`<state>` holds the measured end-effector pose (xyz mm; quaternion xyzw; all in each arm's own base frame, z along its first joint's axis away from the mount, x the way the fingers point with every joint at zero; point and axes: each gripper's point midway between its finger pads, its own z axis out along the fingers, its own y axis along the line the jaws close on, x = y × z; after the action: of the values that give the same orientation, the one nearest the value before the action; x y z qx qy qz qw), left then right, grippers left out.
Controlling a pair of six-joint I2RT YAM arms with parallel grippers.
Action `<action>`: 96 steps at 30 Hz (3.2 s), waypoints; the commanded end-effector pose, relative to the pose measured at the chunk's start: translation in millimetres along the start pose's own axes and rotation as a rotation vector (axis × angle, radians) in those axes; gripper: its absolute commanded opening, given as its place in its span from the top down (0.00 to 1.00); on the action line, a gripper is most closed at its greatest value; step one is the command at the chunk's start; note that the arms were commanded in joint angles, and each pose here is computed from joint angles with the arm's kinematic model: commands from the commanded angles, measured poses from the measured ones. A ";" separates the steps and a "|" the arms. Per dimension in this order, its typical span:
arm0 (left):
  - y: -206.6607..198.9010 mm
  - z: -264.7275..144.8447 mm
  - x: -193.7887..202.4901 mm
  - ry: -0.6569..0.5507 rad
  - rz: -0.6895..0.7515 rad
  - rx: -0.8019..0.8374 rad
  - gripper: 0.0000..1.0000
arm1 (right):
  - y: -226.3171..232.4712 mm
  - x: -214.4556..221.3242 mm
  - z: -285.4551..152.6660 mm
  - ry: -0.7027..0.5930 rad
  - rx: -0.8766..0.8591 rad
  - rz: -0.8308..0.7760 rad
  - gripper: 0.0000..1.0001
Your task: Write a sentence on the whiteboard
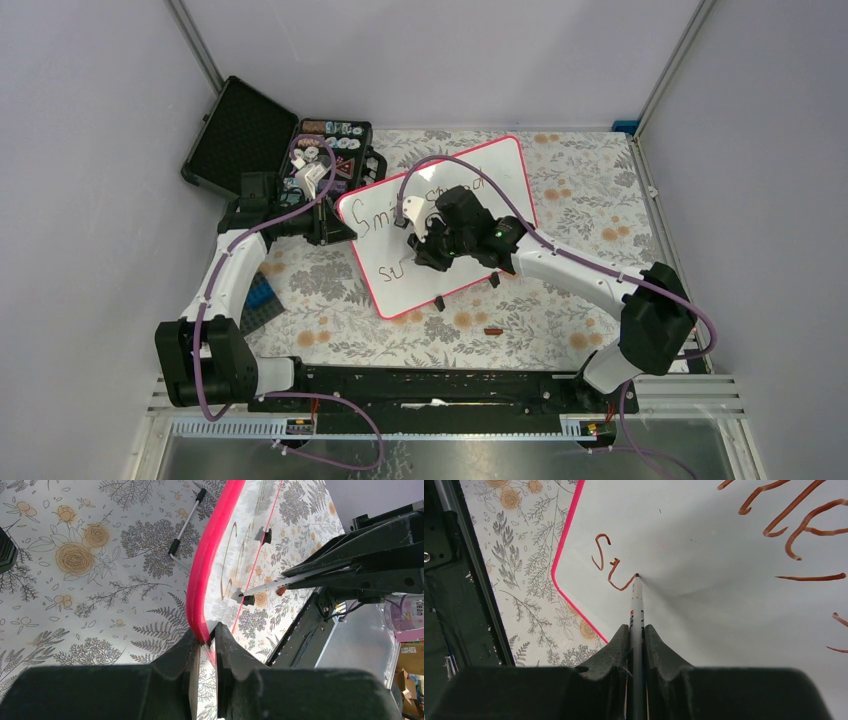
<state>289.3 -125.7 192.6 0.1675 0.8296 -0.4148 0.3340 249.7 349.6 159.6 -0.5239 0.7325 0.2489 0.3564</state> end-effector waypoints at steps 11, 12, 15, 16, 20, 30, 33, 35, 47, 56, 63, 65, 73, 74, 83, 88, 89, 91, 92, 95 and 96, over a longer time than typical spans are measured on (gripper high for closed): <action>2.4 0.3 -10.9 -0.031 0.096 -0.024 1.00 | 7.5 21.8 5.4 0.027 -0.032 0.010 1.00; 2.3 0.3 -10.7 -0.030 0.095 -0.023 1.00 | 7.6 22.5 5.5 0.028 -0.032 0.009 1.00; 2.6 0.5 -10.5 -0.029 0.094 -0.022 1.00 | 7.9 19.7 3.4 0.021 -0.032 0.006 1.00; 2.1 0.7 -11.0 -0.030 0.097 -0.022 1.00 | 8.3 18.5 2.2 0.019 -0.034 0.005 1.00; 2.0 0.6 -10.8 -0.030 0.097 -0.023 1.00 | 13.2 10.1 -5.2 0.003 -0.059 -0.003 1.00; 1.1 0.2 -10.7 -0.031 0.100 -0.022 1.00 | 23.2 2.4 -27.0 -0.024 -0.105 -0.006 1.00; 1.3 -0.3 -10.5 -0.032 0.104 -0.026 1.00 | 17.6 -1.7 -31.8 -0.045 -0.119 0.030 1.00; 1.3 -0.8 -10.1 -0.033 0.106 -0.029 1.00 | 10.7 -5.5 -35.9 -0.064 -0.127 0.057 1.00; 0.1 -0.9 -9.3 -0.031 0.112 -0.031 1.00 | -1.5 -15.9 -44.8 -0.147 -0.185 0.108 1.00; 0.7 -0.7 -9.2 -0.031 0.115 -0.034 1.00 | -8.0 -16.1 -32.9 -0.150 -0.162 0.109 1.00; 1.2 0.0 -9.3 -0.028 0.112 -0.033 1.00 | -9.6 -11.5 -18.9 -0.105 -0.096 0.089 1.00; 1.4 0.1 -8.9 -0.027 0.111 -0.034 1.00 | -10.6 -10.0 -16.4 -0.098 -0.077 0.082 1.00; 1.4 0.6 -8.6 -0.025 0.111 -0.034 1.00 | -12.5 -8.1 -11.0 -0.088 -0.058 0.077 1.00; 1.4 0.6 -8.5 -0.025 0.110 -0.034 1.00 | -11.9 -8.9 -10.6 -0.089 -0.061 0.074 1.00; 1.7 0.9 -9.0 -0.025 0.112 -0.035 1.00 | -7.5 -9.0 -6.1 -0.082 -0.069 0.067 1.00; 1.9 0.9 -9.0 -0.026 0.113 -0.035 1.00 | -10.2 -3.1 -0.9 -0.062 -0.057 0.067 1.00; 1.6 1.1 -8.4 -0.024 0.111 -0.035 1.00 | -10.3 -1.6 -0.4 -0.059 -0.057 0.067 1.00; 1.8 0.9 -8.6 -0.025 0.112 -0.035 1.00 | -9.1 2.6 0.9 -0.050 -0.058 0.067 1.00; 1.8 1.0 -8.5 -0.024 0.112 -0.036 1.00 | -8.2 4.8 1.0 -0.044 -0.060 0.069 1.00; 1.7 0.8 -8.7 -0.026 0.113 -0.036 1.00 | -6.2 10.3 0.4 -0.034 -0.062 0.067 1.00; 1.5 0.8 -8.7 -0.025 0.112 -0.035 1.00 | -5.6 11.9 0.0 -0.031 -0.064 0.066 1.00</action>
<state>288.3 -127.0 193.8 0.1715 0.8299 -0.4104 0.3366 247.0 337.5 146.0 -0.5012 0.7435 0.3017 0.3239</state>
